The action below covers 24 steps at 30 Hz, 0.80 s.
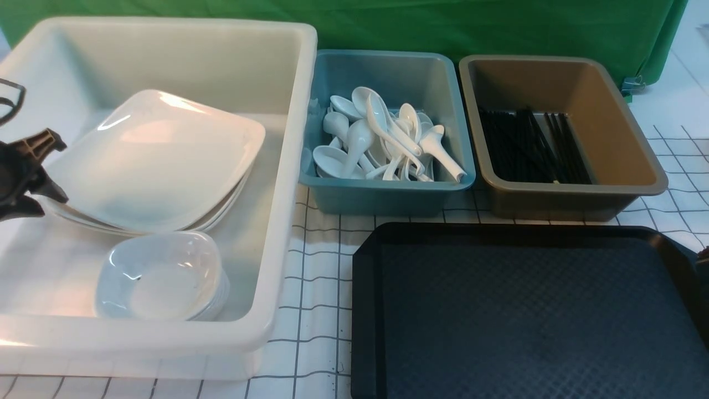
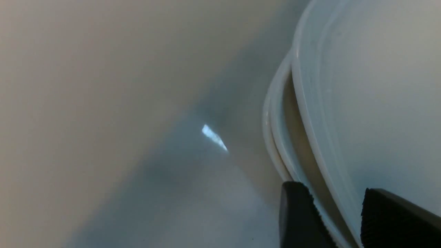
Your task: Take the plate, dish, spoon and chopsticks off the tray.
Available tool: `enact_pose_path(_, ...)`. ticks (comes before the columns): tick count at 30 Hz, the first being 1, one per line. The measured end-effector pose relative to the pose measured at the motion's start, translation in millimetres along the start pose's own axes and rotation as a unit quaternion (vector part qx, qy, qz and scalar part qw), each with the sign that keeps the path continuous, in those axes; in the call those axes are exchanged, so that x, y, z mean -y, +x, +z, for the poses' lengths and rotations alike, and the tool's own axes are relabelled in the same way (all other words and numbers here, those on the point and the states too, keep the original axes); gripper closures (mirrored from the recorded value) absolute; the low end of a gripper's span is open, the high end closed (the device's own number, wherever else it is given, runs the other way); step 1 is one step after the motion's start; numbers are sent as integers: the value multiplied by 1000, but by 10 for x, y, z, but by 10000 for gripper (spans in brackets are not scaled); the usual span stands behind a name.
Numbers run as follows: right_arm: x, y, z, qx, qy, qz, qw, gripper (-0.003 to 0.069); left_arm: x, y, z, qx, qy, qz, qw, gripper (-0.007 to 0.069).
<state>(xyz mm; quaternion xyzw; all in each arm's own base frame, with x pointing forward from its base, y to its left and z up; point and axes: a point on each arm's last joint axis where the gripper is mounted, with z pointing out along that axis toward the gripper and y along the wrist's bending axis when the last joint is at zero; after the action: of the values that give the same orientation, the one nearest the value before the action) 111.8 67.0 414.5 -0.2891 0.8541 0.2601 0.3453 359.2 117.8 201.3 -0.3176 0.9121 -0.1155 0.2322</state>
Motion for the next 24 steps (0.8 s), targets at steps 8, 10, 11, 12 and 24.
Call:
enact_pose_path(8,5,3,0,-2,3,9,1000,608,38,47,4,-21,10,45,999,512)
enact_pose_path(10,5,3,0,-2,3,11,1000,608,115,76,31,-21,15,65,998,589)
enact_pose_path(11,5,3,0,-2,3,12,1000,608,154,94,51,-22,17,72,997,605)
enact_pose_path(12,5,3,0,-2,3,12,1000,608,216,120,75,-23,21,83,996,618)
enact_pose_path(24,5,3,0,-2,3,12,1000,608,1010,476,355,-22,47,263,963,634)
